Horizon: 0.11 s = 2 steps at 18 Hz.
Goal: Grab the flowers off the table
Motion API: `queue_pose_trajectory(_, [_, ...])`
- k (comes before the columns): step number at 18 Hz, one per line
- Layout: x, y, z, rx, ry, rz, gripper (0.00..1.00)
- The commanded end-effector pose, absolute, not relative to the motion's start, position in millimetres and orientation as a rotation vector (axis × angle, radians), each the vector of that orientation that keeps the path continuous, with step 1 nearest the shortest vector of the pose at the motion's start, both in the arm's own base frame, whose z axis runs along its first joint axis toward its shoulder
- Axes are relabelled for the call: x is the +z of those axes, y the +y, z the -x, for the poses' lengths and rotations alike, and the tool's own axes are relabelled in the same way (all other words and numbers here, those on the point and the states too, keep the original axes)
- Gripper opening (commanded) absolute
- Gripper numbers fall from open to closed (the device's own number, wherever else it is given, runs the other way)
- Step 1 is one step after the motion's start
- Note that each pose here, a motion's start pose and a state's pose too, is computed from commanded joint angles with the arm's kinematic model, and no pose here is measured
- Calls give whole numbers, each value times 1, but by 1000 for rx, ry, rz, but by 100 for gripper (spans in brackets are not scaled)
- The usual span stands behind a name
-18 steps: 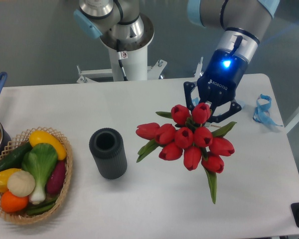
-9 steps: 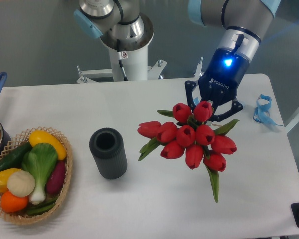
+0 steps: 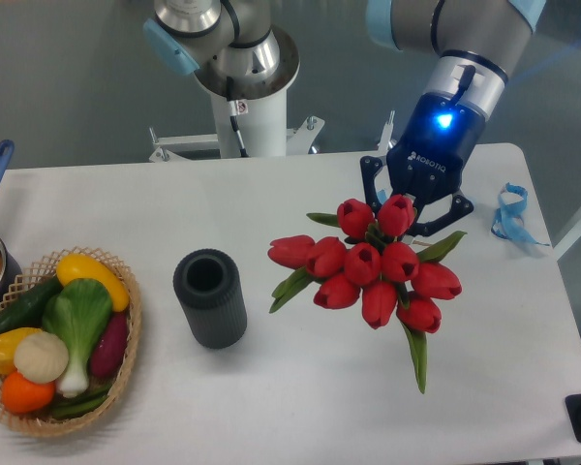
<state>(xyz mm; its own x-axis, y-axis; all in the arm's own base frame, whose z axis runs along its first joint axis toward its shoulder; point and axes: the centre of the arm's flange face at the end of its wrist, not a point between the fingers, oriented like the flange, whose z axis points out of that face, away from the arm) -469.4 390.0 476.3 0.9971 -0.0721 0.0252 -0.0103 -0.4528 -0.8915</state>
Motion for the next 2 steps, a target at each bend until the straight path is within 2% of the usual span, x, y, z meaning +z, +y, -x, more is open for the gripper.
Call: queue_pose_trajectory(2, [478, 390, 470, -66, 60, 2038, 14])
